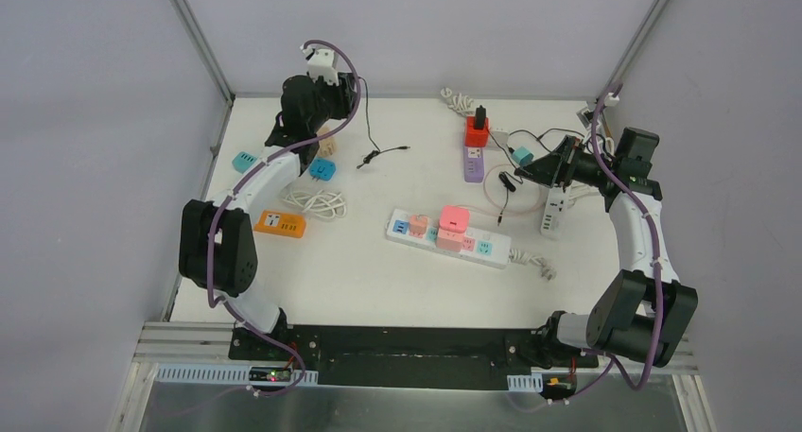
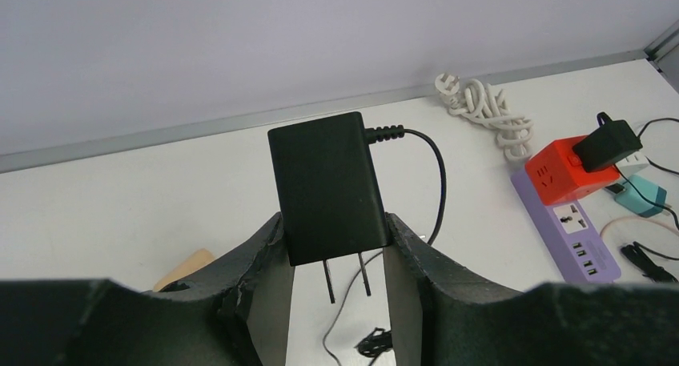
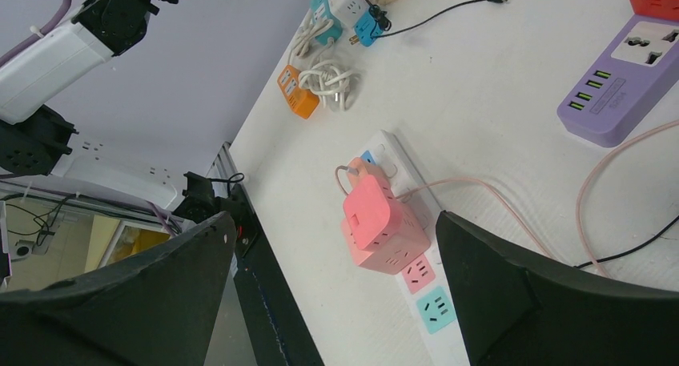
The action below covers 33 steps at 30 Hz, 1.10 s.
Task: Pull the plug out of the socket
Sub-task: Place the plug at the center of the board.
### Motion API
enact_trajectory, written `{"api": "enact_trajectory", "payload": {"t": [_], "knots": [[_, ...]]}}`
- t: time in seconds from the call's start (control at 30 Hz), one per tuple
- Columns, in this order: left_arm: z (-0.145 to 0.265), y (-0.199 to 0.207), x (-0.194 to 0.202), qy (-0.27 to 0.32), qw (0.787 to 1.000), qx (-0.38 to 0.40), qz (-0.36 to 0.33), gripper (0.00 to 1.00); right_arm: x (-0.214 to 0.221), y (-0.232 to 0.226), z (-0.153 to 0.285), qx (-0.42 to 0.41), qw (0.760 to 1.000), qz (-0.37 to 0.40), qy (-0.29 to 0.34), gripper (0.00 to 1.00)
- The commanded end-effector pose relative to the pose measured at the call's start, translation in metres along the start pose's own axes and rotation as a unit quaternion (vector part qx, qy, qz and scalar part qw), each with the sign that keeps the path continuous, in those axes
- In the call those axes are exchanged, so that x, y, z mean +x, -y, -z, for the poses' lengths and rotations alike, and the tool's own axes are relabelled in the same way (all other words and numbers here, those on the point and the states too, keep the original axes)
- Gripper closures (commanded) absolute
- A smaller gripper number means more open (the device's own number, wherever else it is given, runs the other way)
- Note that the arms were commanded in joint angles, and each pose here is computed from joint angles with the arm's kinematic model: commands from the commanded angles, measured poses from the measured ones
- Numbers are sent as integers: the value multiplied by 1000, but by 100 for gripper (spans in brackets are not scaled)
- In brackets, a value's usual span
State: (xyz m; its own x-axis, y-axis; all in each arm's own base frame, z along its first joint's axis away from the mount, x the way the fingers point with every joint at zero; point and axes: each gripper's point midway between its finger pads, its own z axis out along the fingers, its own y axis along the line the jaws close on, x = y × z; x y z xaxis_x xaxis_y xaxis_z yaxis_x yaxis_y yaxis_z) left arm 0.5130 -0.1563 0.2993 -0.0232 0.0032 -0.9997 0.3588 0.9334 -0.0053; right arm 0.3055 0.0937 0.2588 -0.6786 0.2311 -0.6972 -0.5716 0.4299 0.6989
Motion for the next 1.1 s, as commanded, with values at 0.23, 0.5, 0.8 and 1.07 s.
{"api": "enact_trajectory", "payload": {"t": [0.23,0.5,0.8,1.07], "knots": [[-22,-9,10,-28,999,-8,22,100,-3,1,2,2,1000,17,4,0],[-26,-22,65,-158,986,-42,21,100,-2,3,2,5,1000,17,2,0],[-13,-26,128,-268,962,-51,4,100,1,14,0,11,1000,5,-2,0],[-9,-20,192,-423,902,-39,-79,100,2,18,-1,12,1000,-3,-5,0]]}}
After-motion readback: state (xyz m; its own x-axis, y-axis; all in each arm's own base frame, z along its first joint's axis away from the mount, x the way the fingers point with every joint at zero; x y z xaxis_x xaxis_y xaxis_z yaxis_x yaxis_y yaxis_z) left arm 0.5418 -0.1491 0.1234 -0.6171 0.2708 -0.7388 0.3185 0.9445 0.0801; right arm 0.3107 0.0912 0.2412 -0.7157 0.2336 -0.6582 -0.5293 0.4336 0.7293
